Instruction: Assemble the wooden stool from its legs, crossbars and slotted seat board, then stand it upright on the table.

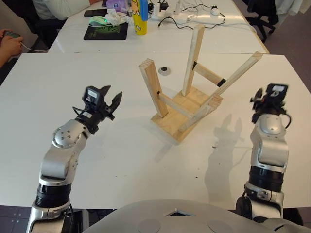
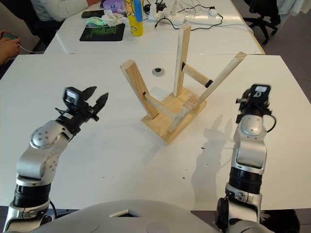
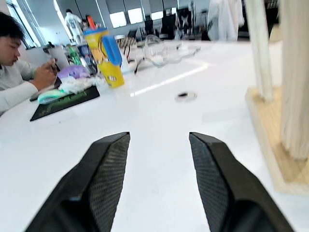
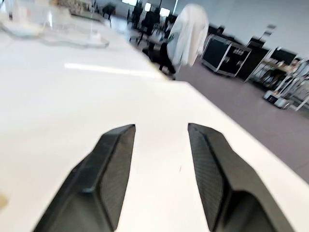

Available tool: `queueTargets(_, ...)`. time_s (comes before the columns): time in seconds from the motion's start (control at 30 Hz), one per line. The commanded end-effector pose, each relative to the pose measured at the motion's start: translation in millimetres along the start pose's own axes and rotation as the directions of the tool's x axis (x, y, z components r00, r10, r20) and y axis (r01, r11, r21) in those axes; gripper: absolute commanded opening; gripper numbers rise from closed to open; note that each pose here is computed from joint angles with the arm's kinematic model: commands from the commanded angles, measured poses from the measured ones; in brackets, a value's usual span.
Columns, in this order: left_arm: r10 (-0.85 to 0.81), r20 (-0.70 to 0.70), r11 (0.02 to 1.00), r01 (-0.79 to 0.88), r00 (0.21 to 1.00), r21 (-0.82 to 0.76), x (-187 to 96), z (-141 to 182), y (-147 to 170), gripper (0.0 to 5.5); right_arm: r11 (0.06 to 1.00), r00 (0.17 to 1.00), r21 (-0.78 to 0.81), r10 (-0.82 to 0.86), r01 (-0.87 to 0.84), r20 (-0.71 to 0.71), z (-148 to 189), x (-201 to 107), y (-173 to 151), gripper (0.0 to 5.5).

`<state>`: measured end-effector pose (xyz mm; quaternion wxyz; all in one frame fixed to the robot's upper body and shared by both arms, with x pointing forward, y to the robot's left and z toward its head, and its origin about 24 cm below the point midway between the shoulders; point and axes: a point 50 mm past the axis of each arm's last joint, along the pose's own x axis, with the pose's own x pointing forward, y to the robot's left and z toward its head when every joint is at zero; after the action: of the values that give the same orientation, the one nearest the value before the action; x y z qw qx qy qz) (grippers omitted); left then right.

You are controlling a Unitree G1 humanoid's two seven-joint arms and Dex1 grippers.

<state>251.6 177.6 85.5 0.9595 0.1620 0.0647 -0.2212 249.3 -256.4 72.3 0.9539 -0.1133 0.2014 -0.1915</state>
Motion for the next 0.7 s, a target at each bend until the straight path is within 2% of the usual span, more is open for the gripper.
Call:
queueTargets(0.03,-0.052,-0.002,0.993,0.052,0.999,0.108,23,-2,-12,2.28,0.993,0.988,-0.020,0.115,-0.118,-0.098,-7,-10,19,1.99)
queueTargets(0.2,-0.166,-0.033,0.956,0.169,0.986,0.241,40,-7,-28,2.28,0.974,0.966,-0.031,0.220,-0.227,-0.137,-2,-13,37,1.99)
queueTargets(0.37,-0.309,-0.157,0.875,0.345,0.938,0.340,40,-25,-51,2.28,0.950,0.943,-0.065,0.291,-0.305,-0.161,5,-13,52,1.99)
queueTargets(0.5,-0.328,-0.201,0.849,0.381,0.923,0.366,43,-29,-61,2.28,0.936,0.928,-0.056,0.335,-0.348,-0.160,14,-14,61,1.99)
queueTargets(0.7,-0.367,-0.177,0.832,0.408,0.913,0.377,47,-19,-79,2.28,0.921,0.911,-0.061,0.370,-0.386,-0.183,13,-17,68,1.99)
